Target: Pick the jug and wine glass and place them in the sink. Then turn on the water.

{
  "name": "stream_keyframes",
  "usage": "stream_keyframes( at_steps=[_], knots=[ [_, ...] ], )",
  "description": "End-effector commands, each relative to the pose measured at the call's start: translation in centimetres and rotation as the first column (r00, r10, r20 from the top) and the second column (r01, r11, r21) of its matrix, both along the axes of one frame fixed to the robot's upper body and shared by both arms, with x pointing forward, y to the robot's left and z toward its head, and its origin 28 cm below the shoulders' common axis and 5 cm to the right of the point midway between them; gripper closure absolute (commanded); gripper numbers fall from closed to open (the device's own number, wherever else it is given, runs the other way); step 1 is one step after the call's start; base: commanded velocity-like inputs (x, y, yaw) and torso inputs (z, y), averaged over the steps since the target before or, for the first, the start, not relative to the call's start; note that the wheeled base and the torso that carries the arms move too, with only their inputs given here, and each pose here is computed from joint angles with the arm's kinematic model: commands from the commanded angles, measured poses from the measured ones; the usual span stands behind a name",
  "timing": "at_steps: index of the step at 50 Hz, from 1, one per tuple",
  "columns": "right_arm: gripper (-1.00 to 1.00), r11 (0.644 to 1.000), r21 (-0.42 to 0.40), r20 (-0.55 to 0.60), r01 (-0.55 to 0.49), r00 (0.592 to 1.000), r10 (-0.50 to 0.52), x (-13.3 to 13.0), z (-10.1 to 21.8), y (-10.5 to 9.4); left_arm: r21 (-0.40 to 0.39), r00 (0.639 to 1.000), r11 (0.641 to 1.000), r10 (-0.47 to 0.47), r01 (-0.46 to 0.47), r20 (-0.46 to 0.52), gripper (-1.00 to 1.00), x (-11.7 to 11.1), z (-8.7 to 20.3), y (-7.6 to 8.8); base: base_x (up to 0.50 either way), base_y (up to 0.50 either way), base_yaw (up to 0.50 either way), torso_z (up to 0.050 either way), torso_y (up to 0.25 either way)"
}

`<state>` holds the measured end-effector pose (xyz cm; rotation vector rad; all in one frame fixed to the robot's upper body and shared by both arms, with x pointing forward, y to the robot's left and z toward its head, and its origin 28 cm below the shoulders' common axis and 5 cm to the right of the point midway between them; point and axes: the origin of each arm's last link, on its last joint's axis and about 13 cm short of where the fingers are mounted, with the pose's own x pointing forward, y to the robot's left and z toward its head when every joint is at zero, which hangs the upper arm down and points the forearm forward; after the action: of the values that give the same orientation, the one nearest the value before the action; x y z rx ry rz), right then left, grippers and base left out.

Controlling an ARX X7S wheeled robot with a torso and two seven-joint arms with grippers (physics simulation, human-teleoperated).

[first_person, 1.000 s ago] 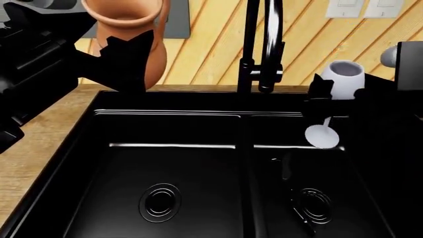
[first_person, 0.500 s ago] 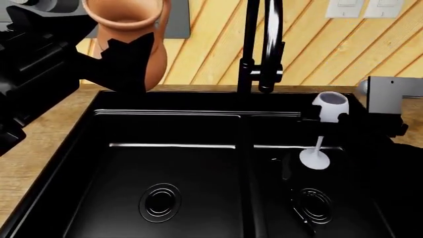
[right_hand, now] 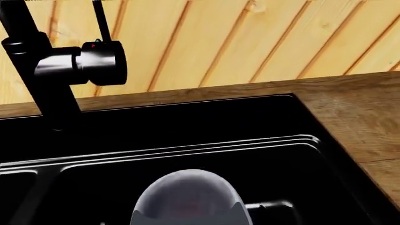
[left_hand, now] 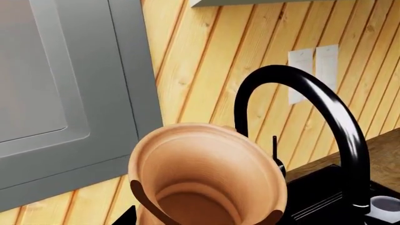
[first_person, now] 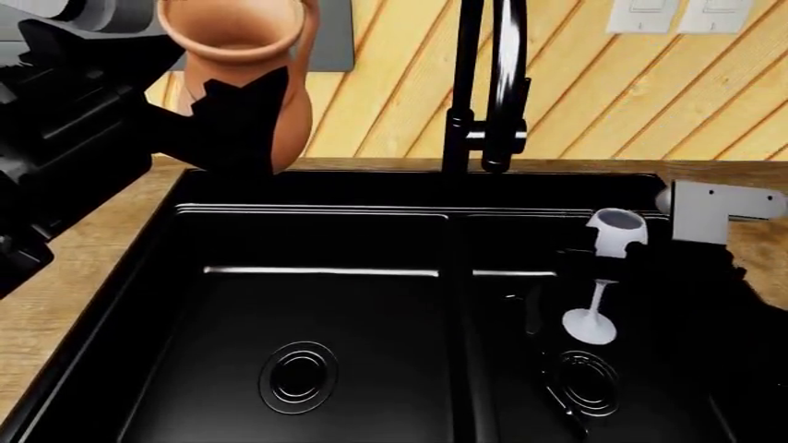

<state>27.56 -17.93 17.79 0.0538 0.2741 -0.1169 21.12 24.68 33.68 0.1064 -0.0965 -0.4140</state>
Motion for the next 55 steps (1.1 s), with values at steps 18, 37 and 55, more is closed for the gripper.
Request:
stream_keyframes(
  at_steps=[18,37,55],
  knots=[
    [1.0,0.988,-0.025,-0.04,0.151,0.988,-0.152,1.0,-2.8,-3.0,-0.031,0.999,0.999,0.029,-0.028,0.04,1.0,0.1,0.7,0.2,0.0,0.0,0.0,0.001,0.002],
    [1.0,0.982,-0.008,-0.07,0.19,0.979,-0.19,0.7,-4.6,-3.8,-0.029,0.999,0.999,0.03,-0.029,0.037,1.0,0.2,0.6,0.1,0.0,0.0,0.0,0.001,0.002],
    [1.0,0.979,0.016,-0.105,0.202,0.974,-0.199,0.3,-6.9,-3.9,-0.027,0.999,0.999,0.029,-0.028,0.034,1.0,0.2,0.5,0.1,0.0,0.0,0.0,0.0,0.0]
  ],
)
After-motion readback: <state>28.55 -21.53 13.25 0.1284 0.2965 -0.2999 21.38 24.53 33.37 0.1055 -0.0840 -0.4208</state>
